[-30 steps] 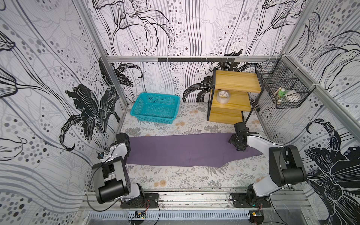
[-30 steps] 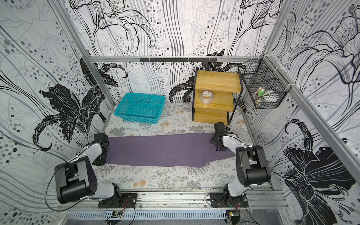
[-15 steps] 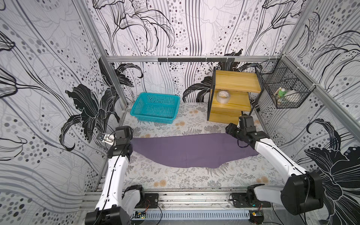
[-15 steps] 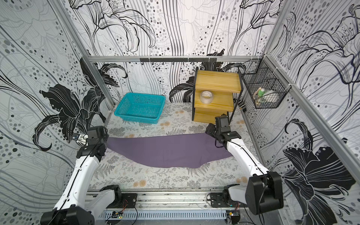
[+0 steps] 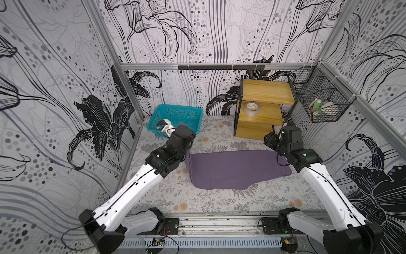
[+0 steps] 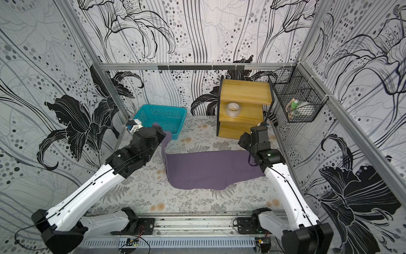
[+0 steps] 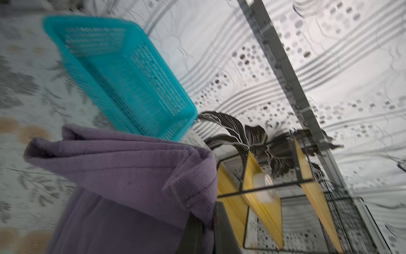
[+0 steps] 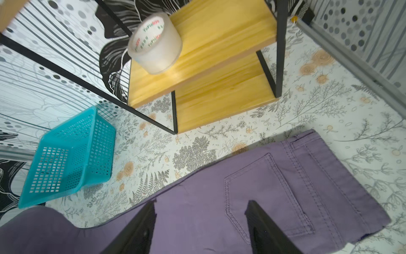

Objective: Roll up the long pants
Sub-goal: Fold the long pant at the center of the board.

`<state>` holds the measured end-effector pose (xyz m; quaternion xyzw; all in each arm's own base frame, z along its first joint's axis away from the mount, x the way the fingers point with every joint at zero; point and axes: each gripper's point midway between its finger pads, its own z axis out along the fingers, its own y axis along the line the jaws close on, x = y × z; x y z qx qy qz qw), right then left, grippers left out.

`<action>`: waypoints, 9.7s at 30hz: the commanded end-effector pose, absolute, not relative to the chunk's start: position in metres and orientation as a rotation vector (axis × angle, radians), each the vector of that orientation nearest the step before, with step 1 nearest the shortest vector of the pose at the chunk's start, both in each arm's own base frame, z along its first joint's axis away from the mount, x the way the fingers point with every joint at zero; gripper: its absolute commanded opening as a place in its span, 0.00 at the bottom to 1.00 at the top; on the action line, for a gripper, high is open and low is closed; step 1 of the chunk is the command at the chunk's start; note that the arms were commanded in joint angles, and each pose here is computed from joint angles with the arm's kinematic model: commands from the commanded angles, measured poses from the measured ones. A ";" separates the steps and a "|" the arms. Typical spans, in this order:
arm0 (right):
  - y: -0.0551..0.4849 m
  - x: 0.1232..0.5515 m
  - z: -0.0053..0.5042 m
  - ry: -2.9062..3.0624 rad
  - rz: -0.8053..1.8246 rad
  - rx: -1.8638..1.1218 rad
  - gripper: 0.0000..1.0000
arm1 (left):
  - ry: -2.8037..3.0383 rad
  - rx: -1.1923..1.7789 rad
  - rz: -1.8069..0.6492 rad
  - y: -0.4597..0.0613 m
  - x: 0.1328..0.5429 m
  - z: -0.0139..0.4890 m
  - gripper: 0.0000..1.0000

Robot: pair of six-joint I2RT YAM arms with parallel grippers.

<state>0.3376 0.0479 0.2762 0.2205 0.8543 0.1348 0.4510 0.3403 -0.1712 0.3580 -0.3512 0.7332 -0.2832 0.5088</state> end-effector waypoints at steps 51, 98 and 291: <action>0.035 0.314 0.240 2.173 0.236 0.549 0.74 | 2.384 -0.734 -1.069 -0.286 0.247 0.082 0.77; 0.050 0.310 0.171 2.358 0.272 0.550 0.72 | 2.406 -0.979 -0.135 -0.117 0.231 0.041 0.03; 0.080 0.254 0.190 2.459 0.416 0.428 0.00 | 2.357 -1.110 -0.406 -0.099 0.261 0.079 0.52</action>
